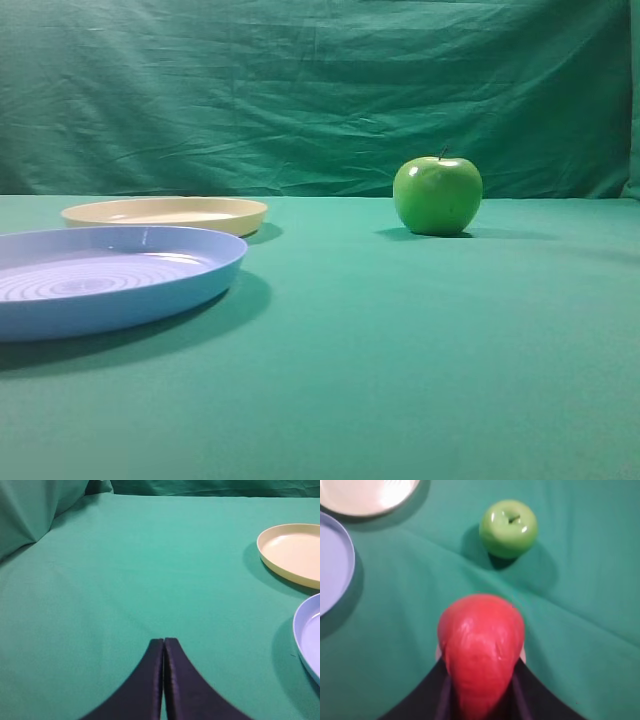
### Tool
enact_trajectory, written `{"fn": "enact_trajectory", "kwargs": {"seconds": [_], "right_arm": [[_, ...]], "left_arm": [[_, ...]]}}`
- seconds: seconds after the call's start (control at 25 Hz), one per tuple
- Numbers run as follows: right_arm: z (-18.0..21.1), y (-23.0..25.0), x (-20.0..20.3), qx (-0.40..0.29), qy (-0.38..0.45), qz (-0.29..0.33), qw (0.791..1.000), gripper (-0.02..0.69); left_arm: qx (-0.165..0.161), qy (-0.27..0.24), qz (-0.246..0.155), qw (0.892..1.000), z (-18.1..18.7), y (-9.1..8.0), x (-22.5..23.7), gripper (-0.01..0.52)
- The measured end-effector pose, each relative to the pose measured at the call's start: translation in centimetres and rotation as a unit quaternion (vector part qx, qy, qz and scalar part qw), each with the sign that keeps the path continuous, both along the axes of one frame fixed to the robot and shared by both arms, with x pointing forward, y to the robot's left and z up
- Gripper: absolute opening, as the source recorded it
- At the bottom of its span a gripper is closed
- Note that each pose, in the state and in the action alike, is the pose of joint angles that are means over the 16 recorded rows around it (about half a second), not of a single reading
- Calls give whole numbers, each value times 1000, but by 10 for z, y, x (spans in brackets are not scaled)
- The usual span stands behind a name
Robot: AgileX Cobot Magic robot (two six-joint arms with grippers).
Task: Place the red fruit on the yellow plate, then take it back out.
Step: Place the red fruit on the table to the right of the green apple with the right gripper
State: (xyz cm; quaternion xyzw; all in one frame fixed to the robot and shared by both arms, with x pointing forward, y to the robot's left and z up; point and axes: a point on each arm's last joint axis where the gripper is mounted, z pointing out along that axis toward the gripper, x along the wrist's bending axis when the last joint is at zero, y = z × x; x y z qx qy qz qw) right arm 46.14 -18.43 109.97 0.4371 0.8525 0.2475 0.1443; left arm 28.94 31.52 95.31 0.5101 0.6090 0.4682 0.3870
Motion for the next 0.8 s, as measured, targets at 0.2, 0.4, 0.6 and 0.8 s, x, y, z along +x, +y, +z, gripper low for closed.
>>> {"fn": "enact_trajectory", "kwargs": {"seconds": [0.2,0.4,0.6,0.8], "right_arm": [[-60,-9,-17,1,22,-24,999,175],[-104,-15,-23,-1,41,-50,998,175],[-132,-21,-19,-6,58,-75,995,186],[-148,-25,-12,-13,76,-95,993,280]], "left_arm": [[0,0,0,1000,0,0,0,0],[0,0,0,1000,0,0,0,0],[0,0,0,1000,0,0,0,0],[0,0,0,1000,0,0,0,0]]}}
